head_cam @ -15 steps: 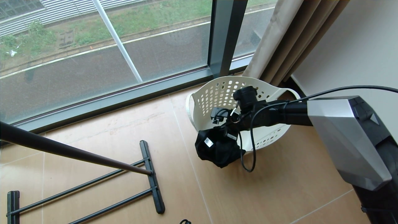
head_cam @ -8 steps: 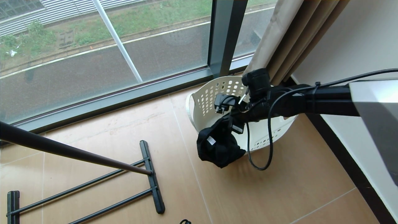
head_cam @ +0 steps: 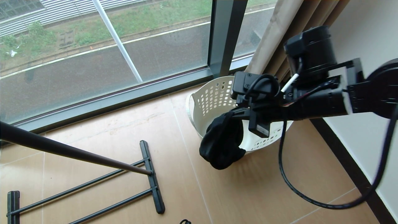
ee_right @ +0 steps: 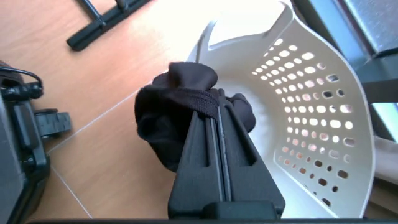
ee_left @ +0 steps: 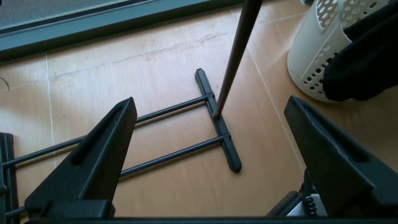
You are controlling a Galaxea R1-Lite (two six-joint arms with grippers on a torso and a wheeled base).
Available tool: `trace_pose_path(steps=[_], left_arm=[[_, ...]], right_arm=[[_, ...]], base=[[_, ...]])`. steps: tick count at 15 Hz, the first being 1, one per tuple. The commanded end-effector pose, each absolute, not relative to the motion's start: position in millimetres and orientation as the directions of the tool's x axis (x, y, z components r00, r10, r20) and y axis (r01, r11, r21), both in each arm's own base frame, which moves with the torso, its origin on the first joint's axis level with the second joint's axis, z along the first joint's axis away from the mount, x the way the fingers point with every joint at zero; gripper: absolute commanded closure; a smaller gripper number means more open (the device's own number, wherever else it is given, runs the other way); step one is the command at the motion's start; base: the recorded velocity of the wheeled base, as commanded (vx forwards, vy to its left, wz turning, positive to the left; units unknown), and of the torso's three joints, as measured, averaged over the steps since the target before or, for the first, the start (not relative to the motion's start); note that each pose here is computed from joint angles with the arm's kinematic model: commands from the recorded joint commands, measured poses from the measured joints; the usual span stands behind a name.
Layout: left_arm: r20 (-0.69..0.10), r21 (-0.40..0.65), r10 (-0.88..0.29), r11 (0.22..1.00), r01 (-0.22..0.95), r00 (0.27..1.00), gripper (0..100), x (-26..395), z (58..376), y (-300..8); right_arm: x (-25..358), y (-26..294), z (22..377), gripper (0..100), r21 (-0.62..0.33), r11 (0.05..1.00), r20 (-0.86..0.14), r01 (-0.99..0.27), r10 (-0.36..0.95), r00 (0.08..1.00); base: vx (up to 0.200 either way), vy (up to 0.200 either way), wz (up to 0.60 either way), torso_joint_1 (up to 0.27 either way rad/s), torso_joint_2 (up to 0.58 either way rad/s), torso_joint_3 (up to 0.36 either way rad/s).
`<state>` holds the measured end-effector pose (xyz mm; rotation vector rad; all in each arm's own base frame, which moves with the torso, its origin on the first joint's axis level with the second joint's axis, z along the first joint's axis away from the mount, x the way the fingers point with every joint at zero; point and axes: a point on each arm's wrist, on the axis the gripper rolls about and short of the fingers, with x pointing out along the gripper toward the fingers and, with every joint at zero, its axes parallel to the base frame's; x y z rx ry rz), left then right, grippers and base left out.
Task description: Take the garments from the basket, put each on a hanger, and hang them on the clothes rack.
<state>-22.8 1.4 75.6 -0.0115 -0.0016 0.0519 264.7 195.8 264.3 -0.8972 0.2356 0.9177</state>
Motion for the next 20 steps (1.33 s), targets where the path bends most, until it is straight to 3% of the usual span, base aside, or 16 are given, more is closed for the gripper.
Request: trace_pose_path(steps=[1, 2, 3, 8, 10, 13, 20], left_arm=[[0.002, -0.012, 0.052, 0.999, -0.052, 0.999, 0, -23, 76, 1], [0.002, -0.012, 0.052, 0.999, -0.052, 0.999, 0, -23, 76, 1], [0.002, -0.012, 0.052, 0.999, -0.052, 0.999, 0, -23, 76, 1], [0.003, -0.014, 0.054, 0.998, -0.054, 0.999, 0, -23, 76, 1], [0.002, -0.014, 0.052, 0.999, -0.052, 0.999, 0, -23, 76, 1], [0.002, -0.014, 0.052, 0.999, -0.052, 0.999, 0, -23, 76, 1], [0.002, -0.015, 0.051, 0.999, -0.051, 0.999, 0, -23, 76, 1]], right_arm=[[194, 178, 301, 100, -0.611, 0.3, -0.431, -0.732, 0.65, 0.626], [193, 177, 301, 100, -0.606, 0.307, -0.431, -0.734, 0.649, 0.627], [179, 179, 298, 100, -0.501, 0.385, -0.437, -0.775, 0.661, 0.61], [154, 157, 279, 100, -0.419, 0.439, -0.419, -0.794, 0.683, 0.599], [146, 151, 259, 100, -0.327, 0.433, -0.388, -0.84, 0.749, 0.537], [146, 150, 238, 100, -0.319, 0.433, -0.379, -0.843, 0.757, 0.532], [154, 150, 235, 100, -0.316, 0.473, -0.347, -0.822, 0.749, 0.565]], base=[[0.0, 0.0, 0.0, 0.0, 0.0, 0.0], [0.0, 0.0, 0.0, 0.0, 0.0, 0.0], [0.0, 0.0, 0.0, 0.0, 0.0, 0.0], [0.0, 0.0, 0.0, 0.0, 0.0, 0.0], [0.0, 0.0, 0.0, 0.0, 0.0, 0.0], [0.0, 0.0, 0.0, 0.0, 0.0, 0.0], [0.0, 0.0, 0.0, 0.001, 0.0, 0.111]])
